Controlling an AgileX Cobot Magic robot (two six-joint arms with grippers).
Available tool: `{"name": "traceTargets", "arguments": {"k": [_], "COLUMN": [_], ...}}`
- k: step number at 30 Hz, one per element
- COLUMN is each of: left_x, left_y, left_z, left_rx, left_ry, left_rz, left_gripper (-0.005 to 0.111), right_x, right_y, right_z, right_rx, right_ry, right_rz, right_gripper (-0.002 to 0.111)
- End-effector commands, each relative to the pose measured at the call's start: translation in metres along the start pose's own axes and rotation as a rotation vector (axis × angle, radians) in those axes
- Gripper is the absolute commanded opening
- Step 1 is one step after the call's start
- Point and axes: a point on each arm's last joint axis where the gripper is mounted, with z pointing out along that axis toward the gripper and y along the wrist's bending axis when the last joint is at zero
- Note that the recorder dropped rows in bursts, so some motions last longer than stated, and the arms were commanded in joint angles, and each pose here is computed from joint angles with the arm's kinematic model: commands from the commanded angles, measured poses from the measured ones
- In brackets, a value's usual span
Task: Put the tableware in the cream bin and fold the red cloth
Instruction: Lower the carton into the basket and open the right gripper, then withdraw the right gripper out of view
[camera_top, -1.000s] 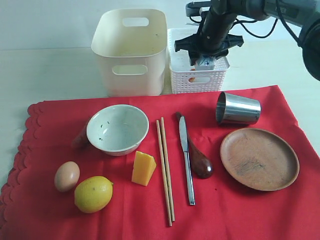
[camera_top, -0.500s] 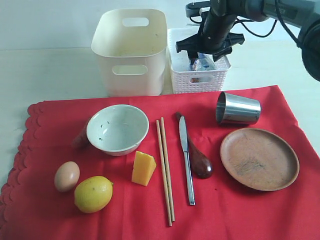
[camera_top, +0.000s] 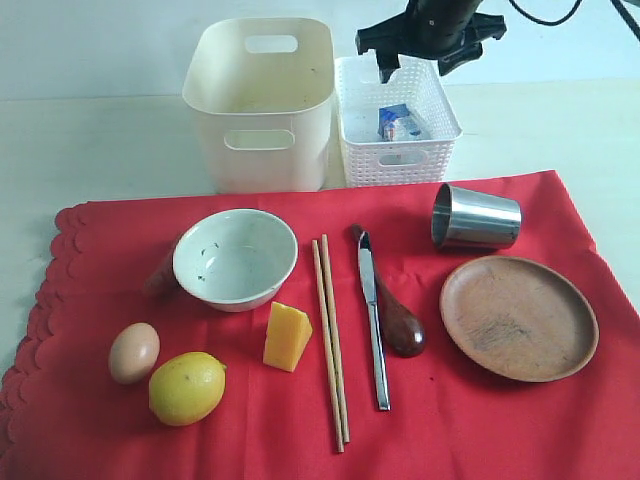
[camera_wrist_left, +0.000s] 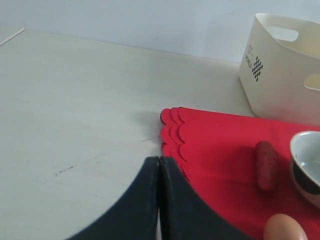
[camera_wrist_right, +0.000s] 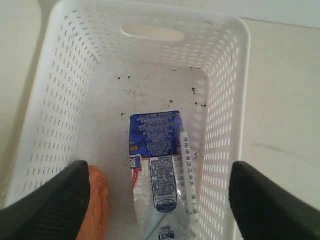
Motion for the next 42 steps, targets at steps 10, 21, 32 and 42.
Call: {"name": "traceTargets", "arguments": {"k": [10, 21, 32, 42], "left_x": [-0.001, -0.001, -0.001, -0.001], "left_y": [0.000, 0.000, 0.000, 0.000], "left_z": [0.000, 0.000, 0.000, 0.000], "left_rx": [0.005, 0.005, 0.005, 0.005], "left_ry": [-0.011, -0.011, -0.011, -0.011], "left_rz": [0.000, 0.000, 0.000, 0.000], "left_gripper": [0.000, 0.000, 0.000, 0.000], "right_x": [0.002, -0.001, -0.005, -0.007], "right_y": [0.005, 0.011, 0.029, 0.038], "right_z": [-0.033, -0.056, -0.097, -0.134], "right_rx": [-0.088, -0.137, -0.169, -0.195], "right_ry": [0.095, 0.085, 0.021, -0.044], "right_rz": [0.067, 0.079, -0.003, -0.022], "right_gripper": [0.066, 0.062, 0.060, 0.058]}}
